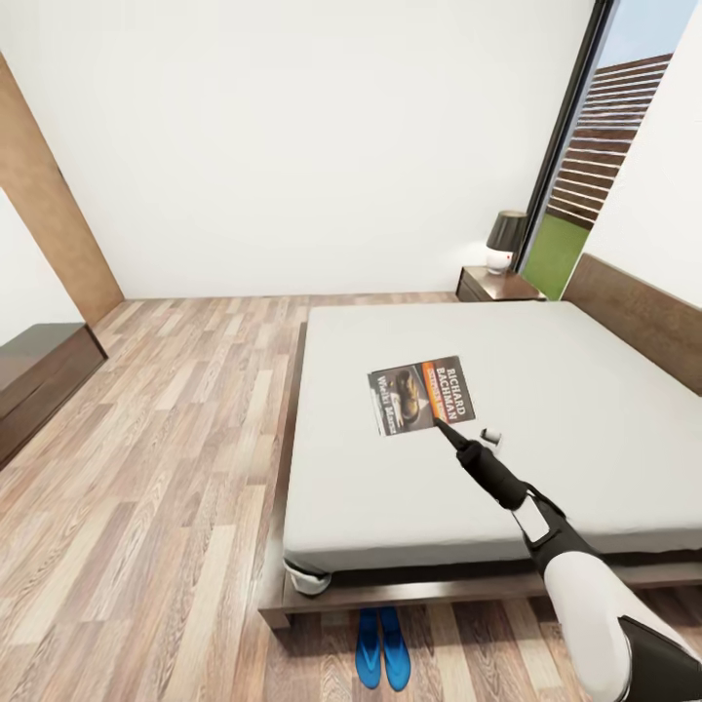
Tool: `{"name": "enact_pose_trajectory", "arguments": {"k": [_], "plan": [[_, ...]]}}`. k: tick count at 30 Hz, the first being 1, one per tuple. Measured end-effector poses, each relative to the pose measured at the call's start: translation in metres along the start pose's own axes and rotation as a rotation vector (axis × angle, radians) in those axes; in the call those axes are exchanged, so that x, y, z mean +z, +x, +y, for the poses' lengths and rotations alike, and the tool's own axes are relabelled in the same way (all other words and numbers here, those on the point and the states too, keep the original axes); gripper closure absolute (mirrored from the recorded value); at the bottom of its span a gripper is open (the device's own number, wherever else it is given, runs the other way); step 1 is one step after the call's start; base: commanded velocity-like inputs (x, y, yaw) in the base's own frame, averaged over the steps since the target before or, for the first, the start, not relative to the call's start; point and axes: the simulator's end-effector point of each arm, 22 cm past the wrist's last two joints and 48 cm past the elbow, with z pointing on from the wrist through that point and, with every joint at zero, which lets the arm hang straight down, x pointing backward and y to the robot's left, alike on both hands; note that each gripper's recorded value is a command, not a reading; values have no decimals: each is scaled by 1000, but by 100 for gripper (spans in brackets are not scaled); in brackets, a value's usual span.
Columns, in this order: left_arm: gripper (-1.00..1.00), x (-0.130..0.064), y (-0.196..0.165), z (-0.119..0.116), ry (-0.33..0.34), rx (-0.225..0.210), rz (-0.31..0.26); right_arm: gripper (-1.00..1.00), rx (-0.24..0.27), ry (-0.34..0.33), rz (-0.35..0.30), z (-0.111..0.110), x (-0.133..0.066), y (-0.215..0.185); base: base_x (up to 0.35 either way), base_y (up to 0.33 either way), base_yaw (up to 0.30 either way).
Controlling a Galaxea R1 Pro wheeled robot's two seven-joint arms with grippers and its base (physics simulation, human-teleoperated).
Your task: In the bedroom, move the book from the bed onto either nightstand, and place the two sandals side by side next to the bed.
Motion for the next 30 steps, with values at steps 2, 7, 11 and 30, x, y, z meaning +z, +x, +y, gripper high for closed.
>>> {"name": "enact_pose_trajectory", "arguments": {"k": [2,7,11,30], "plan": [[-100,0,-1,0,1,0,-3,100,0,13,13,-1,3,4,0,0,0],[-100,0,-4,-2,3,0,-11,100,1,41,28,-4,8,8,0,0,0],[-100,1,-6,-2,4,-2,-18,100,1,63,25,-6,10,6,0,0,0],[-100,1,-16,-11,16,-16,-46,100,-8,88,0,0,13,-7,0,0,0]]}}
